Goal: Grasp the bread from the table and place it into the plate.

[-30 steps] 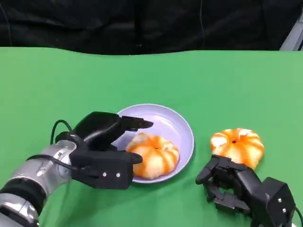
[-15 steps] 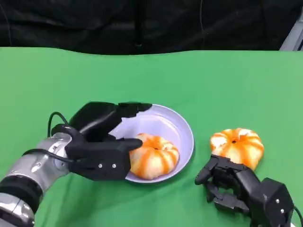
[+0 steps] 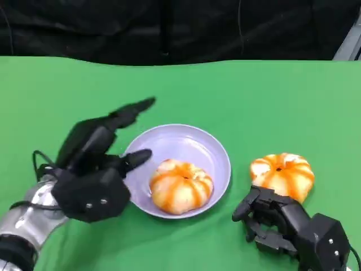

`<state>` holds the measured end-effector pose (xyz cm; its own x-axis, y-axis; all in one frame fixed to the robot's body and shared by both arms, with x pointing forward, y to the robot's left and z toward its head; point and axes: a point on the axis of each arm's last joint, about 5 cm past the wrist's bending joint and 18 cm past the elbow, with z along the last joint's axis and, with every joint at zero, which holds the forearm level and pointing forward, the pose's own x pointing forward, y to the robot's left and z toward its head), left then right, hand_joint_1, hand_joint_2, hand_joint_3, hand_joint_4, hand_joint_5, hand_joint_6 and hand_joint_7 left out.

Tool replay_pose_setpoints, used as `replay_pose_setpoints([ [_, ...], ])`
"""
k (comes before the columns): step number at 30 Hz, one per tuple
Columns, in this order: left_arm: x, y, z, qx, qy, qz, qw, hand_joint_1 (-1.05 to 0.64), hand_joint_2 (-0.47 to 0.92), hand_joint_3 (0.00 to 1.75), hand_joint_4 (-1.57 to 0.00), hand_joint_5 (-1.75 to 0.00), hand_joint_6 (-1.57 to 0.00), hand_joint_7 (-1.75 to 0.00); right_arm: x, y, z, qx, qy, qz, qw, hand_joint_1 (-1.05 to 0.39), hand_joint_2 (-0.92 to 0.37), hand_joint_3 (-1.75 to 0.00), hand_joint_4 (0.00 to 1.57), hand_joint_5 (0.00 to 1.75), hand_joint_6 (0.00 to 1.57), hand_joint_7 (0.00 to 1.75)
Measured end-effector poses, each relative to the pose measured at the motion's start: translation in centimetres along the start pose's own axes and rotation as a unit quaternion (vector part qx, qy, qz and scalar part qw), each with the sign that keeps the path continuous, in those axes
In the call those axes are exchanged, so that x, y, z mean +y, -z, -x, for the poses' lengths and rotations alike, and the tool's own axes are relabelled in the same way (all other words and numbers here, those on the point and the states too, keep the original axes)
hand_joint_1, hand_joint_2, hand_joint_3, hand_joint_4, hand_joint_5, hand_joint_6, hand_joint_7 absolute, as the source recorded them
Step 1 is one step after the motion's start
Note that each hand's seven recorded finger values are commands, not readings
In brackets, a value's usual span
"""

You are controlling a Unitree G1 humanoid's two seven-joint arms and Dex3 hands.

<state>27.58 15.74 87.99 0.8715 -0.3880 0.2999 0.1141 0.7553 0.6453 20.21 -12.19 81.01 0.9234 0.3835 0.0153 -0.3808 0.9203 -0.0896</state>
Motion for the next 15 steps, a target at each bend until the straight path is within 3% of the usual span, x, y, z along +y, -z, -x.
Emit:
replay_pose_setpoints([
  [15,1.0,1.7,3.5,0.043,-0.09,0.124,0.987,-0.82,0.92,0.65,-0.66,-0.04,-0.4,-0.02,-0.12,0.0,0.0,0.001,-0.002,0.002,1.0,0.06,-0.91,-0.58,0.68,1.75,0.71,1.36],
])
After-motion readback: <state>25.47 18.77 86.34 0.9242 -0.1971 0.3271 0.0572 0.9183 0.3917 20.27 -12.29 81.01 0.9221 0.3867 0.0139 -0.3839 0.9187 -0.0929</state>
